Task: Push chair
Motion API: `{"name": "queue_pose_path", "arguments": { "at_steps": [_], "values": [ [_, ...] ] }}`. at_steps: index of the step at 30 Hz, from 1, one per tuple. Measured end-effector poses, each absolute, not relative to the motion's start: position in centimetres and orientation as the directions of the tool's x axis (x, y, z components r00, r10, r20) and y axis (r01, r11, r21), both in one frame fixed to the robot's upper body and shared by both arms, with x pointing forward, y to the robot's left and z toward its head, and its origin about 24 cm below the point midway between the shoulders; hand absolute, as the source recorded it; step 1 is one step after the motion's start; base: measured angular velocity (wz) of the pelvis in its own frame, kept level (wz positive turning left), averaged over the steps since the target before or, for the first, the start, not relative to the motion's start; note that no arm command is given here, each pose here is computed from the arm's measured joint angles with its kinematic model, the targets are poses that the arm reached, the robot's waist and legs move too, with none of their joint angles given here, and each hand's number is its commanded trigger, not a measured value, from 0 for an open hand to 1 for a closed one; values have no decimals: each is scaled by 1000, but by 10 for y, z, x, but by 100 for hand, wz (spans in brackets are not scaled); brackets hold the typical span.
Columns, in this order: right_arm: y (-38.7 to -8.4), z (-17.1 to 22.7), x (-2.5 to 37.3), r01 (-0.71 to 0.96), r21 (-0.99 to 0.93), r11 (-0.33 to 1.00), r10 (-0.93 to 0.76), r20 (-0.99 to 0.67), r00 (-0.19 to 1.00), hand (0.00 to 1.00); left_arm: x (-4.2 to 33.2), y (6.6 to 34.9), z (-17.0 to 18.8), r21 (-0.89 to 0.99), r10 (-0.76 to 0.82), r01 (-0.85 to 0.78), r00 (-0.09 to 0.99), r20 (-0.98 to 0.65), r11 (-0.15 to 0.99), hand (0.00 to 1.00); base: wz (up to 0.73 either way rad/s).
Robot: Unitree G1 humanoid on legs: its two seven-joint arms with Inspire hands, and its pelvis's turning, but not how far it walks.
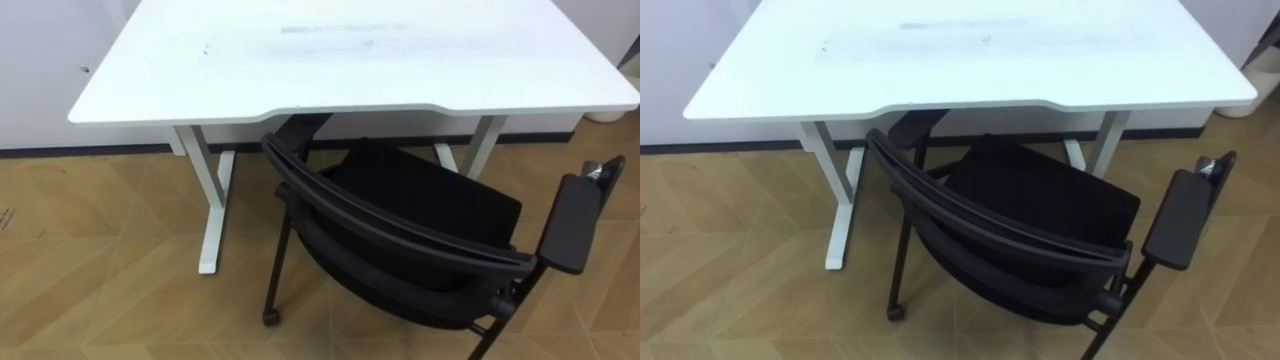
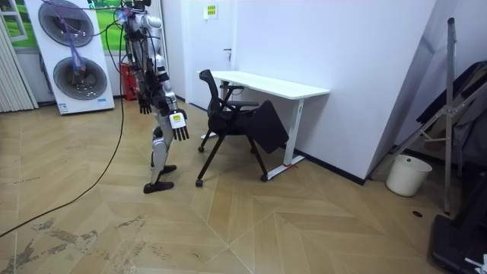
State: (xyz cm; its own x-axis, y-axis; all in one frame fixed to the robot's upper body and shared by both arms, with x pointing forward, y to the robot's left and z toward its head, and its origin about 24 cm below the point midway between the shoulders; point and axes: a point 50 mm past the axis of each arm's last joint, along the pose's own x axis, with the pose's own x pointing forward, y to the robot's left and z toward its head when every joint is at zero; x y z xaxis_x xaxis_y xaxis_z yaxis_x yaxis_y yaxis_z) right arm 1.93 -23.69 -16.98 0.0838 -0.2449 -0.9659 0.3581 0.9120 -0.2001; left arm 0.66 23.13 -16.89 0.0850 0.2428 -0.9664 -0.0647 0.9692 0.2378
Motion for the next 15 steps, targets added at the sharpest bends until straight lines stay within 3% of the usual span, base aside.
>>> {"name": "queue_pose_path", "arguments": {
  "at_steps": [15],
  "values": [
    [-231, -172, 10, 321, -180, 930, -210, -976, 59, 0, 6, 233, -169, 221, 223, -34, 85, -971, 975, 0, 1]
  ]
}}
